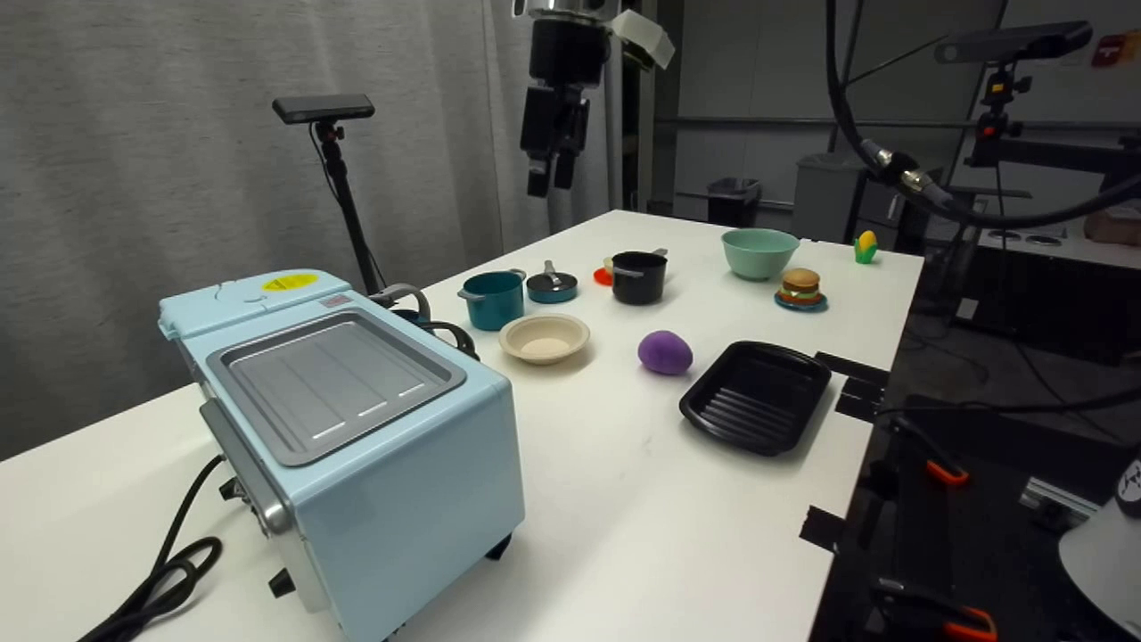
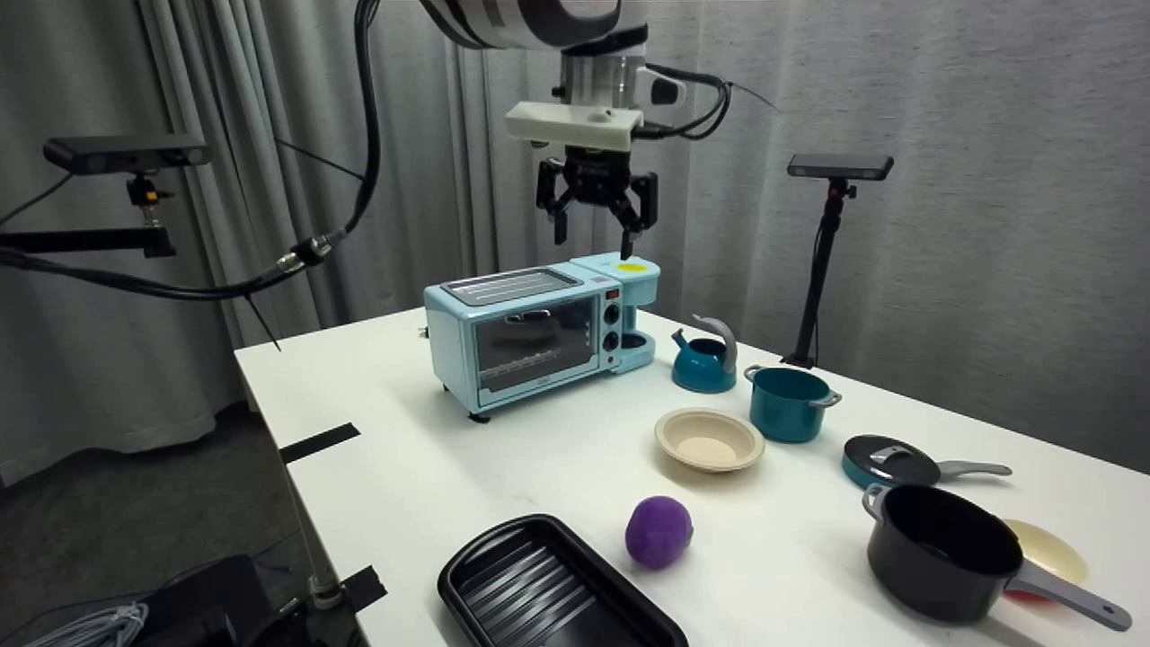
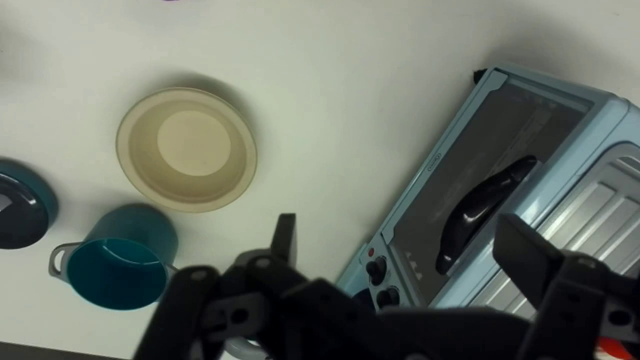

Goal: Open and close the oven

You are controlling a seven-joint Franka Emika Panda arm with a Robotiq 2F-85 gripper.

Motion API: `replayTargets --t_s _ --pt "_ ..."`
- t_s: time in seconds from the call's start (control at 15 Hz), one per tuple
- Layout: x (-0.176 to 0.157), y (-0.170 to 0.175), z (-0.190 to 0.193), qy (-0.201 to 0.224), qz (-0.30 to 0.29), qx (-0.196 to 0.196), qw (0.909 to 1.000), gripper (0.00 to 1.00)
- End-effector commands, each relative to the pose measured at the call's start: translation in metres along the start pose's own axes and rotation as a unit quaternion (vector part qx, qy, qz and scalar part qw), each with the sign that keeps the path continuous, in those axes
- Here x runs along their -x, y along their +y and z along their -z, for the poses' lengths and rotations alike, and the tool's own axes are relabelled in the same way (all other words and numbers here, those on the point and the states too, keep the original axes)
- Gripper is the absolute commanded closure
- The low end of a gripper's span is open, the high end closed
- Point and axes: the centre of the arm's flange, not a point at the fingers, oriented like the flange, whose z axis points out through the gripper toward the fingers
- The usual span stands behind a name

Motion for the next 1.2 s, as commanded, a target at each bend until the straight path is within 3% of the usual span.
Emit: replayTargets --t_s 0.0,0.53,1.13 --pt "-0.004 -0.002 0.007 0.001 0.001 -0.002 1.0 0.0" --pt "-0.012 -0.001 0.009 -0.001 0.002 -0.007 1.0 0.0" --pt "-0.056 -0.037 -0.057 0.007 0.034 -0.022 0.9991 0.0"
